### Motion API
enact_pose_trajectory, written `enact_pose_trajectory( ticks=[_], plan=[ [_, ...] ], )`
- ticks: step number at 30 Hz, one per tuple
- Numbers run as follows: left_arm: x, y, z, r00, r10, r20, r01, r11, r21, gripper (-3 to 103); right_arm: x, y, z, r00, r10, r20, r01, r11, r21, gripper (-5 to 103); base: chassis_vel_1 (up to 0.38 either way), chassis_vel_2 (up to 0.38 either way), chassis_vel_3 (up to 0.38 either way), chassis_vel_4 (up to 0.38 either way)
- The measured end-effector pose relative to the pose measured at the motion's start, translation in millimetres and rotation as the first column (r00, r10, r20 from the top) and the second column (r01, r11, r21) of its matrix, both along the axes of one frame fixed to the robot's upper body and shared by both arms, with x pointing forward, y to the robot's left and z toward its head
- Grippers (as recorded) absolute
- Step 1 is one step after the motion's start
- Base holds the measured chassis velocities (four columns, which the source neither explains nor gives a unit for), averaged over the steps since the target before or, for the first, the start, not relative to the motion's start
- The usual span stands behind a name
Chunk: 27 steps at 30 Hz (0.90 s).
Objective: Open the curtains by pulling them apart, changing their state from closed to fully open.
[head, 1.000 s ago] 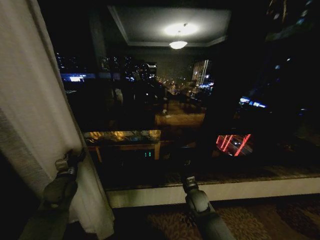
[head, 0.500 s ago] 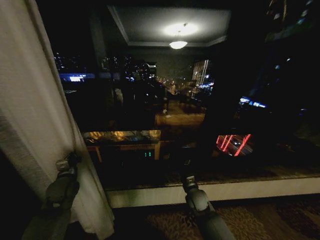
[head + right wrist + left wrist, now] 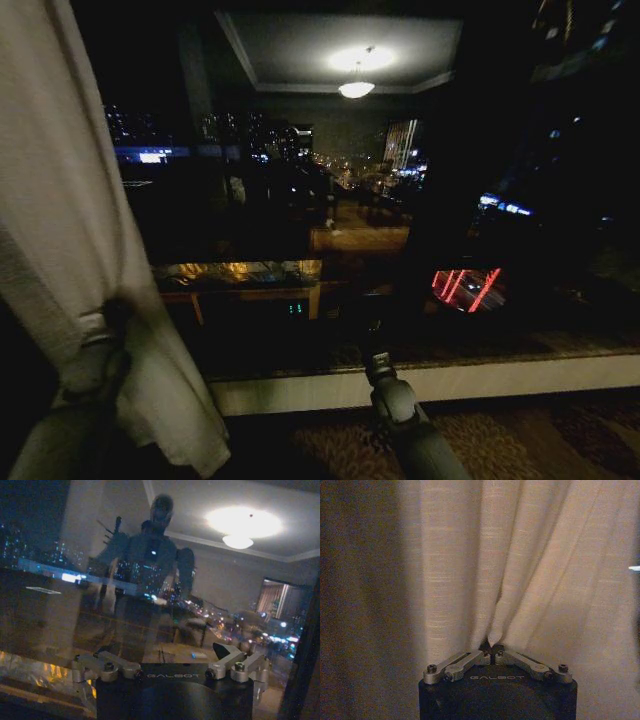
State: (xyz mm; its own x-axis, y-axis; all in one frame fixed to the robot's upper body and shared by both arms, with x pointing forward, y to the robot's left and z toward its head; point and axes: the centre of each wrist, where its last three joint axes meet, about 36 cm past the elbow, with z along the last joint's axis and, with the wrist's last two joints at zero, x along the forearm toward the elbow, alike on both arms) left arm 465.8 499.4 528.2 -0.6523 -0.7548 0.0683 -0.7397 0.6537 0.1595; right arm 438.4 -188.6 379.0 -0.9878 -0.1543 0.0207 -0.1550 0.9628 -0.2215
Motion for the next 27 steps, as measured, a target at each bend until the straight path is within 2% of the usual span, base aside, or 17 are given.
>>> enact_pose_trajectory(
  ticks=[1, 3, 4, 6, 7, 8, 11, 12, 16, 17, 20, 23, 24, 25, 26, 27],
  plan=[
    [3.5, 15.3, 2.1, 0.998, 0.068, -0.003, -0.068, 0.998, 0.009, 0, -0.2, 0.8, -0.5, 1.000, 0.002, -0.001, -0.002, 1.000, 0.000, 100, 0.000, 0.000, 0.000, 0.000],
    [4.5, 21.2, 2.9, 0.996, 0.094, -0.004, -0.094, 0.995, 0.014, 0, -0.2, 1.0, -0.6, 1.000, 0.003, -0.001, -0.003, 1.000, 0.000, 100, 0.000, 0.000, 0.000, 0.000],
    [7.9, 48.6, 5.4, 0.978, 0.206, -0.001, -0.206, 0.978, 0.041, 0, 0.4, 1.9, -1.4, 1.000, 0.006, -0.002, -0.006, 1.000, 0.000, 100, 0.000, 0.000, 0.000, 0.000],
    [8.6, 66.5, 5.8, 0.961, 0.276, -0.002, -0.276, 0.959, 0.058, 0, 1.4, 2.0, -1.4, 1.000, 0.007, -0.001, -0.007, 1.000, -0.001, 100, 0.000, 0.000, 0.000, 0.000],
    [8.6, 66.5, 5.8, 0.961, 0.276, -0.002, -0.276, 0.959, 0.058, 0, 1.4, 2.0, -1.4, 1.000, 0.007, -0.001, -0.007, 1.000, -0.001, 100, 0.000, 0.000, 0.000, 0.000],
    [8.6, 80.3, 5.8, 0.944, 0.329, 0.000, -0.328, 0.942, 0.066, 0, 2.2, 1.9, -0.9, 1.000, 0.007, 0.001, -0.007, 1.000, -0.001, 100, 0.000, 0.000, 0.000, 0.000],
    [8.4, 94.1, 5.3, 0.925, 0.381, 0.001, -0.379, 0.922, 0.075, 0, 3.3, 1.1, -0.7, 1.000, 0.007, 0.003, -0.007, 1.000, -0.004, 100, 0.000, 0.000, 0.000, 0.000],
    [8.4, 94.1, 5.3, 0.925, 0.381, 0.001, -0.379, 0.922, 0.075, 0, 3.3, 1.1, -0.7, 1.000, 0.007, 0.003, -0.007, 1.000, -0.004, 100, 0.000, 0.000, 0.000, 0.000],
    [9.7, 111.5, 11.8, 0.897, 0.442, 0.018, -0.443, 0.895, 0.049, 0, 2.6, 0.5, -1.7, 1.000, 0.005, 0.000, -0.005, 1.000, -0.005, 100, 0.000, 0.000, 0.000, 0.000],
    [9.7, 111.5, 11.8, 0.897, 0.442, 0.018, -0.443, 0.895, 0.049, 0, 2.6, 0.5, -1.7, 1.000, 0.005, 0.000, -0.005, 1.000, -0.005, 100, 0.000, 0.000, 0.000, 0.000],
    [5.9, 124.0, 14.9, 0.874, 0.484, 0.025, -0.485, 0.873, 0.045, 0, 1.9, 1.0, -2.9, 1.000, 0.006, -0.004, -0.006, 1.000, -0.004, 100, 0.000, 0.000, 0.000, 0.000],
    [2.8, 125.6, 15.5, 0.870, 0.492, 0.026, -0.493, 0.869, 0.042, 0, 2.5, 2.5, -2.8, 1.000, 0.008, -0.003, -0.008, 1.000, -0.002, 100, 0.000, 0.000, 0.000, 0.000],
    [0.8, 123.0, 15.5, 0.877, 0.480, 0.025, -0.480, 0.876, 0.044, 0, 2.7, 3.4, -2.6, 1.000, 0.009, -0.003, -0.009, 1.000, -0.001, 100, 0.000, 0.000, 0.000, 0.000],
    [-2.7, 115.9, 15.0, 0.897, 0.442, 0.019, -0.442, 0.896, 0.046, -2, 3.3, 4.8, -2.3, 1.000, 0.012, -0.002, -0.012, 1.000, 0.000, 100, 0.000, 0.000, 0.000, 0.000],
    [-2.7, 115.9, 15.0, 0.897, 0.442, 0.019, -0.442, 0.896, 0.046, -2, 3.3, 4.8, -2.3, 1.000, 0.012, -0.002, -0.012, 1.000, 0.000, 100, 0.000, 0.000, 0.000, 0.000],
    [-7.7, 102.7, 13.9, 0.930, 0.368, 0.012, -0.368, 0.929, 0.045, 3, 4.0, 6.8, -1.9, 1.000, 0.016, -0.001, -0.016, 1.000, 0.002, 100, 0.000, 0.000, 0.000, 0.000]
  ],
)
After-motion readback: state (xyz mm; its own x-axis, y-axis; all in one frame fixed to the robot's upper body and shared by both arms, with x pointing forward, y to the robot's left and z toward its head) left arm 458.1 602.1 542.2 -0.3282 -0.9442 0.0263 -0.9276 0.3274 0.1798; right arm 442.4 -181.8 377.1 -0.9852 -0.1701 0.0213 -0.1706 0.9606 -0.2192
